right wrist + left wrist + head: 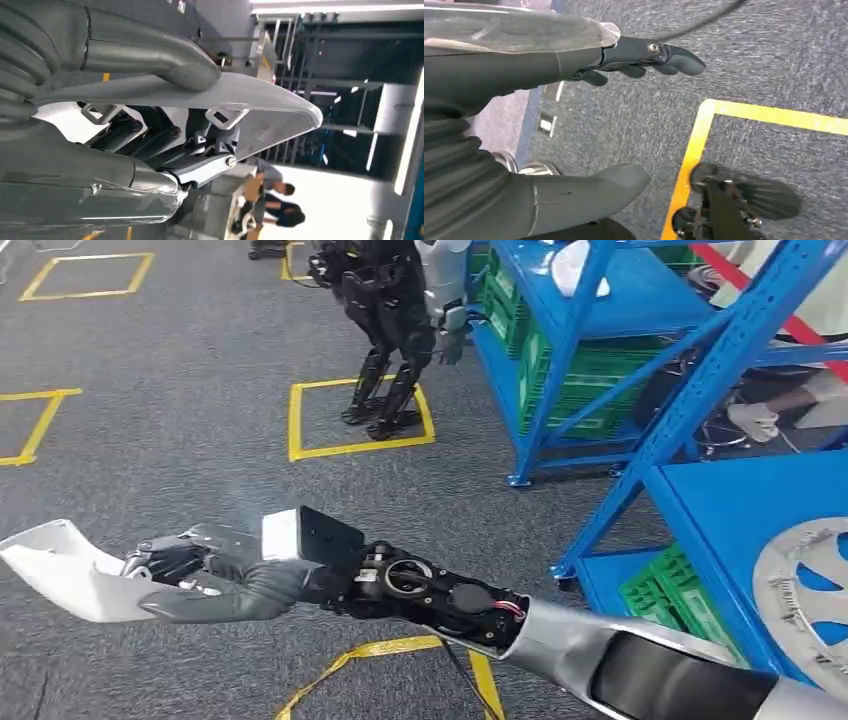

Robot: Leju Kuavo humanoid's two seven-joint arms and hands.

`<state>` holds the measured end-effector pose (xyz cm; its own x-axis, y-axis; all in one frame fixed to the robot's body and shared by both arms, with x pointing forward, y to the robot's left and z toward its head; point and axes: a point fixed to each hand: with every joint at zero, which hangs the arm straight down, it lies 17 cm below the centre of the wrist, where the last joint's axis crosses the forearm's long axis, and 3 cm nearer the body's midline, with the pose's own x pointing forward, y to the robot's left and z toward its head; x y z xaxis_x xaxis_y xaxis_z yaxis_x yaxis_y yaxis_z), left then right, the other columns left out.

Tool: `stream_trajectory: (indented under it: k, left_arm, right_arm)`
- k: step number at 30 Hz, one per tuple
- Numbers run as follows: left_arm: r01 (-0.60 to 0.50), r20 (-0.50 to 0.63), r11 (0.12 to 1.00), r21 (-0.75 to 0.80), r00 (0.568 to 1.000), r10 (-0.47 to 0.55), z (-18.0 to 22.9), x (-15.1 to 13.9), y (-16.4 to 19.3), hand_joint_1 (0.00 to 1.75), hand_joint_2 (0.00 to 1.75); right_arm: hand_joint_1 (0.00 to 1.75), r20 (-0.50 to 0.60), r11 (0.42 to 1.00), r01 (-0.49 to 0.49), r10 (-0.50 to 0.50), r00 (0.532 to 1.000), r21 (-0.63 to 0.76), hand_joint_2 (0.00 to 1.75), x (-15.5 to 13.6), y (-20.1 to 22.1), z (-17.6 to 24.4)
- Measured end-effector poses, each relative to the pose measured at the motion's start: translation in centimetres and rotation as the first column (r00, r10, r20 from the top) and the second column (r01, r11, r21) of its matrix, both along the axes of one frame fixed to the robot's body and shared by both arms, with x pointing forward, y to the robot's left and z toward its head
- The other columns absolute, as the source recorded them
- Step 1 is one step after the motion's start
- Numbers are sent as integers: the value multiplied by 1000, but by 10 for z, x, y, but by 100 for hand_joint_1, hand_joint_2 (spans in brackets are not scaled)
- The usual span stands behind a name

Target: Take the parts from the cabinet and place them on the table.

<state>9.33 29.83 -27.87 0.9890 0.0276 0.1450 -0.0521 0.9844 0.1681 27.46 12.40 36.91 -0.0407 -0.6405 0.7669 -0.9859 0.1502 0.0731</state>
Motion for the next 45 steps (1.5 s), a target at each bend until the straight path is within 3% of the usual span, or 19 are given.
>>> stream_trajectory:
  k: [17,36,45]
  left_arm:
    - [-37,-2,999,26,999,37,0,0,15,0,175]
    - [-87,2,977,195,996,88,10,-3,114,0,175]
    - [-93,-6,974,206,995,97,11,-3,121,0,175]
  right_arm:
    - [175,0,1000,-1,1,1000,-1,175,0,-2,-1]
    - [175,-6,1000,-2,2,1000,3,175,1,-6,-4]
    - [175,2,1000,-7,7,1000,7,175,0,-7,-2]
